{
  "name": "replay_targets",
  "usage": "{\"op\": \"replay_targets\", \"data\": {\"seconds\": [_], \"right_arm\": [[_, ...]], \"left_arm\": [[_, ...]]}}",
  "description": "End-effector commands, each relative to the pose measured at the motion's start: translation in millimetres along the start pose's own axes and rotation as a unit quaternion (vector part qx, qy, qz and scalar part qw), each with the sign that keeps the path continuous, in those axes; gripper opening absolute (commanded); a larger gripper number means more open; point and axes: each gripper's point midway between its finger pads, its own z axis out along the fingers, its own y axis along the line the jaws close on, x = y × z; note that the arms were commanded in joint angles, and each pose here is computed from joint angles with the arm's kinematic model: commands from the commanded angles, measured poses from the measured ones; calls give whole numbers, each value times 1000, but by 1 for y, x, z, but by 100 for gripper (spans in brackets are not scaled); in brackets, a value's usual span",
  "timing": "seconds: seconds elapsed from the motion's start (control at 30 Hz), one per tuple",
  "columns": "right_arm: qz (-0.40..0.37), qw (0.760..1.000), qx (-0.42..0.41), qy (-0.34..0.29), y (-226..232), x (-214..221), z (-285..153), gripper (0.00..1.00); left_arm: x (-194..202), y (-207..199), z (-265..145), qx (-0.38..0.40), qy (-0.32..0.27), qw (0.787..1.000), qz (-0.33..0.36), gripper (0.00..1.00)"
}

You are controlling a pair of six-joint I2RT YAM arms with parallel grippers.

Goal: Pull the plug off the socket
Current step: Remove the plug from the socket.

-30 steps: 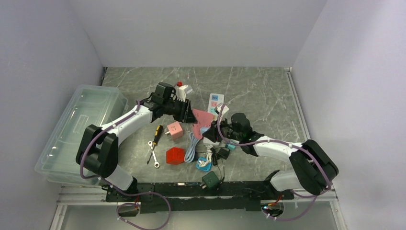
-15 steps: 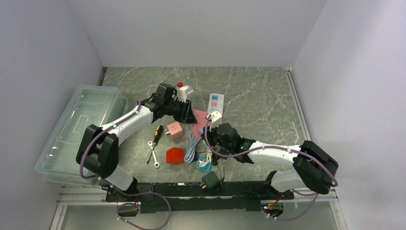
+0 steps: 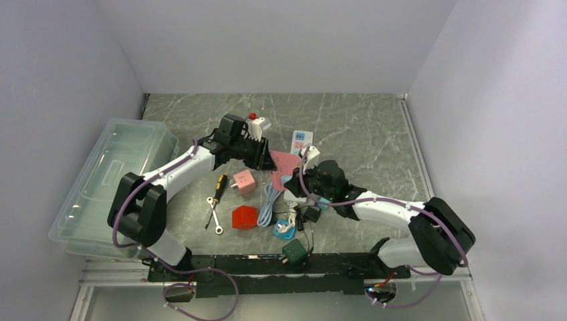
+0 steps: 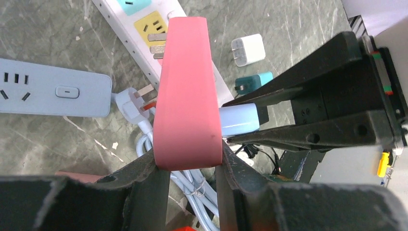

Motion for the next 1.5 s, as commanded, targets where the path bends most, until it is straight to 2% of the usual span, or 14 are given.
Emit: {"op": "replay_targets", "data": {"seconds": [0.0,0.1,0.23,0.53,0.73,1.07,1.3,1.47], "right_arm": [[48,996,-53,-45,-3,-34,1,0],[43,998,-40,-30,-9,-29,5,0],[39,998,-36,-41,-8,-32,3,0],[-43,991,90,-92,-8,-44,-11,0],[-73,986,125,-84,-2,-40,-8,0],[-40,988,116,-92,-7,-41,-11,0],[30,994,35,-101,-23,-45,-19,0],[32,995,20,-94,-21,-45,-18,0]], "left_arm": [[-6,-20,-5,36,2,999,25,0],[-6,-20,-6,34,2,999,27,0],[-7,-18,-6,27,0,999,24,0],[-4,-3,-6,-12,6,1000,4,0],[-4,1,-6,-15,7,1000,-4,0],[-7,-2,-8,-3,1,1000,3,0],[-10,-8,-12,9,-5,1000,22,0],[-10,-8,-12,8,-5,1000,23,0]]}}
